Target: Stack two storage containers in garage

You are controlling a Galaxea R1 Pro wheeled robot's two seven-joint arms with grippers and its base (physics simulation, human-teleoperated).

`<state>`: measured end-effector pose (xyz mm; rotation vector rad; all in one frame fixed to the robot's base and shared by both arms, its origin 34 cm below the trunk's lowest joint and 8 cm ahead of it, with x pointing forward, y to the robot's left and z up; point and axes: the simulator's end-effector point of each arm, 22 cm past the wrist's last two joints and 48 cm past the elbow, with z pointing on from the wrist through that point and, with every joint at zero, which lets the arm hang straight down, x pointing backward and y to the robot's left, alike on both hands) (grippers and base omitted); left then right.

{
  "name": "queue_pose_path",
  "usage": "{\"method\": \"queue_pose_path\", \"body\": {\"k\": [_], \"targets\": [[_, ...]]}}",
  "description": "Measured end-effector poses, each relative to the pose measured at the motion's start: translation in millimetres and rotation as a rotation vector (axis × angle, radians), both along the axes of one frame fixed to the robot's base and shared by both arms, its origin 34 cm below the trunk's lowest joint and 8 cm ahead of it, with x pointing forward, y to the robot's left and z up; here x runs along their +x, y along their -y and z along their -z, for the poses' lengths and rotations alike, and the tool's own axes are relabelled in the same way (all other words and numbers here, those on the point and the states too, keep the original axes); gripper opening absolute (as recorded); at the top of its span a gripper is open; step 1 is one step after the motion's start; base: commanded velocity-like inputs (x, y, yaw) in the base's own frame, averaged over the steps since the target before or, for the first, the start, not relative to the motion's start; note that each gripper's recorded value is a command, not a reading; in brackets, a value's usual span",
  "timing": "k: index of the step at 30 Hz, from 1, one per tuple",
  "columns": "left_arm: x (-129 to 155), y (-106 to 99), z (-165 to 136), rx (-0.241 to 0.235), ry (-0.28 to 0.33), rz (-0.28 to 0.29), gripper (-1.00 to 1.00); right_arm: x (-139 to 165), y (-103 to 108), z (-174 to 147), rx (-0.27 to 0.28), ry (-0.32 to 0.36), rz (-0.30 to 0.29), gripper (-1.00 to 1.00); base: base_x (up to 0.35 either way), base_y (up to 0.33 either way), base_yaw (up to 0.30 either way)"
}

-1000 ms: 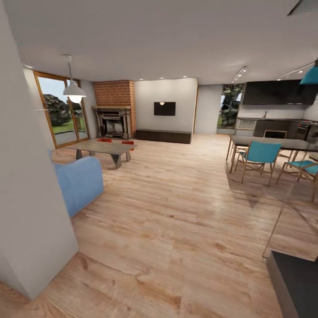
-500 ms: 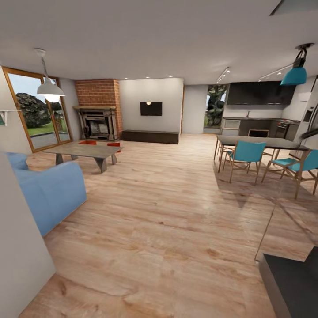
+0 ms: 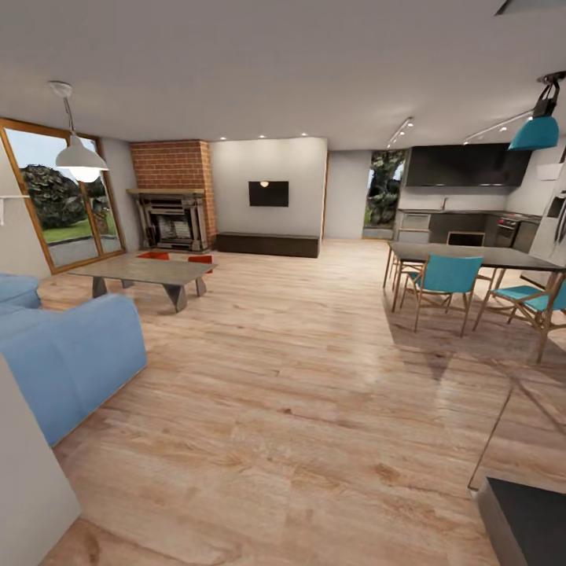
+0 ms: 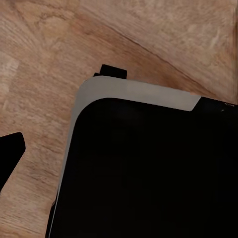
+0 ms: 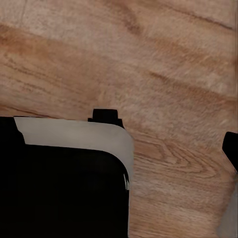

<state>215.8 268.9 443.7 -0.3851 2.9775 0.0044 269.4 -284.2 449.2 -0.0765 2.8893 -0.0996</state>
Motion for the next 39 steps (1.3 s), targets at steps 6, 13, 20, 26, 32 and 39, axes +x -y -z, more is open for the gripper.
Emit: {"method": "queue_pose_path", "body": {"k": [6,13,20,26,32,39], "targets": [[0.2,1.3,0.0,-0.001,0.001,0.003,1.00,-0.7,-5.5,0.4,0.007,-0.003,0.002,1.00,0.324,0.000,0.000],[0.2,1.8,0.0,-0.001,0.001,0.005,1.00,-0.8,-1.9,0.3,0.003,-0.004,0.001,1.00,0.324,0.000,0.000],[0.3,1.7,0.0,-0.001,0.001,0.005,1.00,-0.8,-5.8,0.4,0.007,-0.004,0.000,1.00,0.324,0.000,0.000],[0.4,1.4,0.0,0.000,0.001,0.007,1.00,-0.8,-3.1,0.3,0.004,-0.004,0.000,1.00,0.324,0.000,0.000],[0.3,1.4,0.0,0.000,0.001,0.006,1.00,-0.8,-5.2,0.4,0.007,-0.004,-0.001,1.00,0.324,0.000,0.000],[0.3,1.4,0.0,0.000,0.001,0.006,1.00,-0.8,-4.2,0.4,0.005,-0.004,0.000,1.00,0.324,0.000,0.000]]}}
